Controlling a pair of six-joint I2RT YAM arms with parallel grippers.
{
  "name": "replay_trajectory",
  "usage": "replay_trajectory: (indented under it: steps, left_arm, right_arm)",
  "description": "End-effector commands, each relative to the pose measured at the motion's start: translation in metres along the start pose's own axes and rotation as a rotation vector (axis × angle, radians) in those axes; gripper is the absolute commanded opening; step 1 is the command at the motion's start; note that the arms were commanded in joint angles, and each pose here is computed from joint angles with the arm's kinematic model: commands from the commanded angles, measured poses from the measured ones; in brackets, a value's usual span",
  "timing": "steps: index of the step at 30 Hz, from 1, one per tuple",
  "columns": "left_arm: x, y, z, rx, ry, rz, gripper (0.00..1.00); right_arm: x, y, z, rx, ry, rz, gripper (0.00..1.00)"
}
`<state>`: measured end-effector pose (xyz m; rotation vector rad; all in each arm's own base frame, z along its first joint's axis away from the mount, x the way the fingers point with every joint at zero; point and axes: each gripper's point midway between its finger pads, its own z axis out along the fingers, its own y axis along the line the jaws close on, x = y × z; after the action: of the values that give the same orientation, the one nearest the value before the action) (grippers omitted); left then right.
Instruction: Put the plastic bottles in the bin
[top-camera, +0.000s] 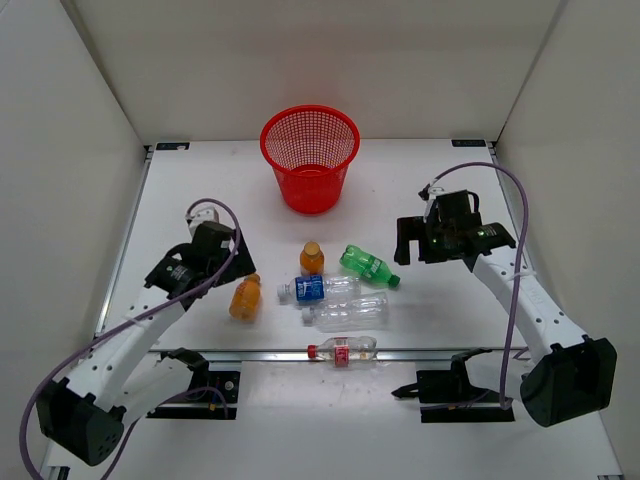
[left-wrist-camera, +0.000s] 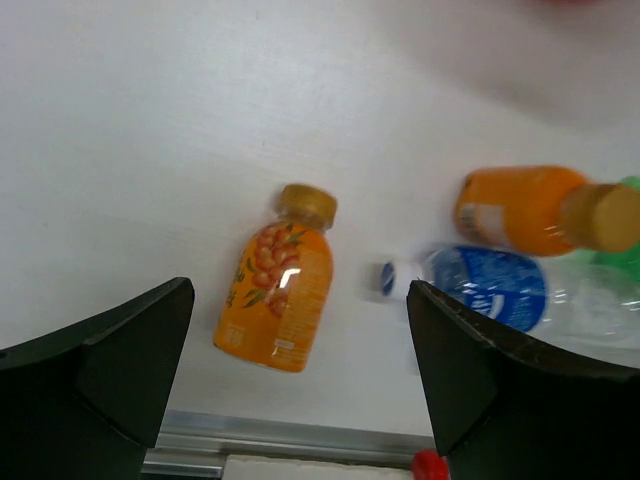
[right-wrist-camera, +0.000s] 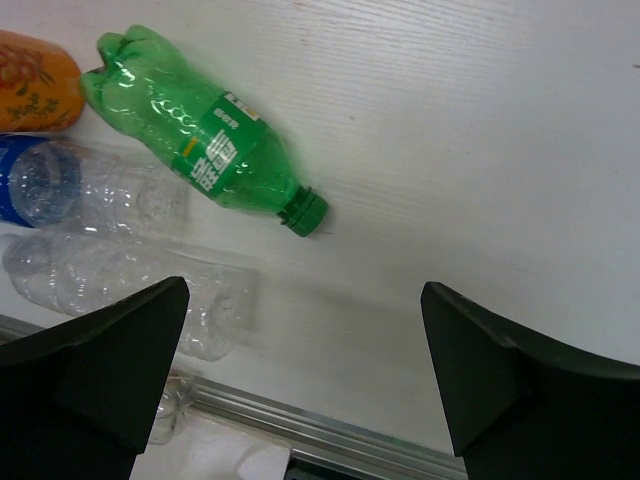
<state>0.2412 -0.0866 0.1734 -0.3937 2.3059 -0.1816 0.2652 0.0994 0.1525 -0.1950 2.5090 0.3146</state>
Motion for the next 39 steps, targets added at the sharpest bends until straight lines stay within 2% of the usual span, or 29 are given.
replay_trajectory:
  steps: [1, 4, 10, 17, 20, 23, 25, 27, 30, 31, 33, 34, 36, 37, 38, 39]
  left_arm:
    - [0.045, 0.011, 0.02, -0.033, 0.125, 0.038, 0.98]
    - [0.068, 0.01, 0.037, -0.018, 0.182, 0.045, 0.99]
    - [0.093, 0.002, 0.068, 0.059, 0.182, 0.015, 0.98]
    - [0.116, 0.006, 0.077, 0.058, 0.22, 0.023, 0.97]
    - [0.119, 0.01, 0.078, 0.052, 0.207, 0.026, 0.85]
    - [0.117, 0.01, 0.079, 0.062, 0.204, 0.01, 0.55]
    - [0.108, 0.003, 0.075, 0.076, 0.191, 0.023, 0.43]
    - [0.083, -0.011, 0.068, 0.1, 0.149, 0.034, 0.39]
    - [0.0, -0.059, 0.036, 0.186, -0.018, 0.068, 0.37]
    - [-0.015, -0.067, 0.034, 0.198, -0.041, 0.091, 0.35]
    - [-0.077, -0.108, 0.008, 0.285, -0.17, 0.097, 0.34]
    - [-0.085, -0.117, 0.014, 0.281, -0.177, 0.14, 0.32]
    - [-0.133, -0.157, 0.01, 0.278, -0.281, 0.198, 0.32]
    - [-0.162, -0.18, -0.006, 0.322, -0.352, 0.2, 0.33]
    - [-0.161, -0.19, 0.014, 0.303, -0.335, 0.243, 0.34]
    - [-0.183, -0.209, 0.019, 0.321, -0.388, 0.247, 0.34]
  right_arm:
    - [-0.006, 0.014, -0.001, -0.084, -0.046, -0.025, 0.99]
    - [0.001, 0.025, 0.001, -0.147, -0.042, -0.016, 0.99]
    - [0.016, 0.033, 0.005, -0.146, -0.016, -0.006, 1.0]
    - [0.026, 0.014, 0.005, -0.106, -0.029, 0.077, 0.99]
    - [0.033, 0.01, 0.003, -0.096, -0.038, 0.093, 0.99]
    - [0.037, 0.011, 0.006, -0.09, -0.035, 0.081, 0.99]
    - [0.043, 0.006, 0.01, -0.061, -0.016, 0.075, 0.99]
    - [0.043, 0.004, 0.012, -0.048, -0.003, 0.069, 0.99]
    - [0.044, 0.001, 0.016, -0.06, 0.004, 0.044, 0.99]
    - [0.044, 0.003, 0.017, -0.073, 0.001, 0.034, 0.99]
    - [0.039, 0.008, 0.017, -0.107, -0.029, -0.012, 0.99]
    - [0.037, 0.009, 0.018, -0.115, -0.039, -0.025, 1.0]
    - [0.03, 0.014, 0.017, -0.133, -0.072, -0.101, 0.99]
    - [0.027, 0.015, 0.018, -0.124, -0.083, -0.133, 0.99]
    - [0.023, 0.017, 0.018, -0.126, -0.095, -0.149, 0.99]
    - [0.021, 0.017, 0.019, -0.125, -0.097, -0.162, 0.99]
